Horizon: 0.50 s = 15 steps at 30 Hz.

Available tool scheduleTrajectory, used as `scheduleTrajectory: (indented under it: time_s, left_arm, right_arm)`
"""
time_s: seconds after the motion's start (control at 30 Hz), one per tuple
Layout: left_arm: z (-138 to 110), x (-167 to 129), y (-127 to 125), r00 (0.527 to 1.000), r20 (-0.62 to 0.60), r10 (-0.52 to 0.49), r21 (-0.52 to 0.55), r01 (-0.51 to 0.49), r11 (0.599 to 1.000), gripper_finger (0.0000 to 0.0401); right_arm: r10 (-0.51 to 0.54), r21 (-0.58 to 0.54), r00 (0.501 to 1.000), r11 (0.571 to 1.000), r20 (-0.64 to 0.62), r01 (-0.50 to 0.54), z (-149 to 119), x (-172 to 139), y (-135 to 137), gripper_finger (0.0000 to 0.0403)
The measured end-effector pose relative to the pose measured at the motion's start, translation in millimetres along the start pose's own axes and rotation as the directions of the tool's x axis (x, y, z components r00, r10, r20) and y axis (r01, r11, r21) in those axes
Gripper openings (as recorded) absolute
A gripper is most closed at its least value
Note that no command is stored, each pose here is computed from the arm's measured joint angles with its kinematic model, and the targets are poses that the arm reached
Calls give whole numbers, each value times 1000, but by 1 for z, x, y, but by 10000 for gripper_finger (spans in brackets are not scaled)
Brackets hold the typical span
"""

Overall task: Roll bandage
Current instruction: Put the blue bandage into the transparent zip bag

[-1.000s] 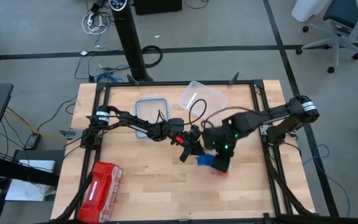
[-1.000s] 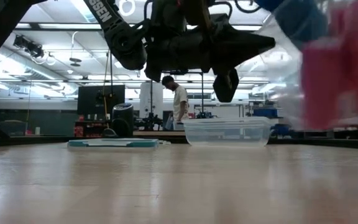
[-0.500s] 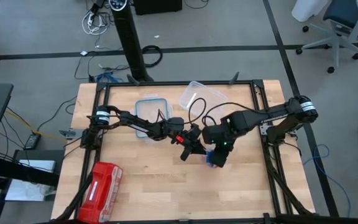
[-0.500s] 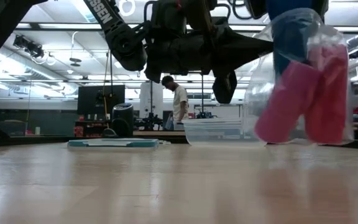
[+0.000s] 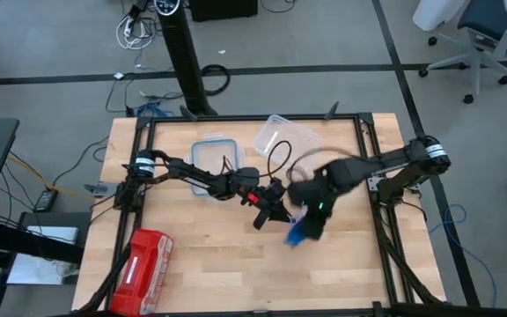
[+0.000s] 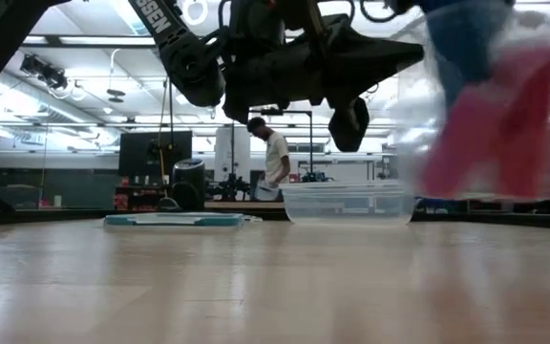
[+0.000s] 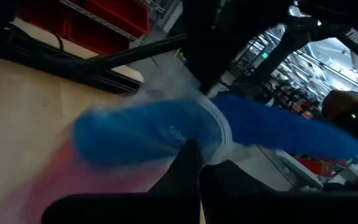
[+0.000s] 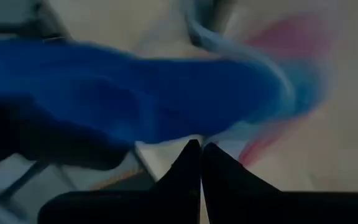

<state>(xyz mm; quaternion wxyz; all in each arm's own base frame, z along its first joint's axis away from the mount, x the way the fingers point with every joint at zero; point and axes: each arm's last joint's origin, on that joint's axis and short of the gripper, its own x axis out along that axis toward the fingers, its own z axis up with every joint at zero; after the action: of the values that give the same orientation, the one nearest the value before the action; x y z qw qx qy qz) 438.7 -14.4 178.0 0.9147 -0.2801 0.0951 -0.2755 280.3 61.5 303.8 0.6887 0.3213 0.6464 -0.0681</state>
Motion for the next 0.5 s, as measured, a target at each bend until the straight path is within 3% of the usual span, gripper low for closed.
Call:
scheduleTrajectory:
  time_s: [0.07, 0.17, 0.27, 0.37, 0.5]
  left_arm:
    - [1, 0, 0, 1000, 11, 2, 1, -2, 1000, 0]
    - [0, -1, 1, 1000, -8, -2, -1, 2, 1000, 0]
    - [1, -1, 0, 1000, 8, -2, -1, 2, 1000, 0]
    - [1, -2, 2, 1000, 3, 9, -5, -9, 1000, 0]
    - [3, -1, 0, 1000, 21, -6, -3, 6, 1000, 0]
  right_arm:
    - [-50, 43, 998, 998, -44, 52, -3, -3, -9, 0]
    - [62, -32, 998, 998, -30, -63, 0, 1, 3, 0]
    - [-3, 45, 999, 999, -53, 6, -6, -8, -4, 0]
    - [28, 18, 999, 999, -45, -27, -1, -5, -1, 0]
    - [-13, 40, 996, 999, -86, 16, -5, -6, -6, 1]
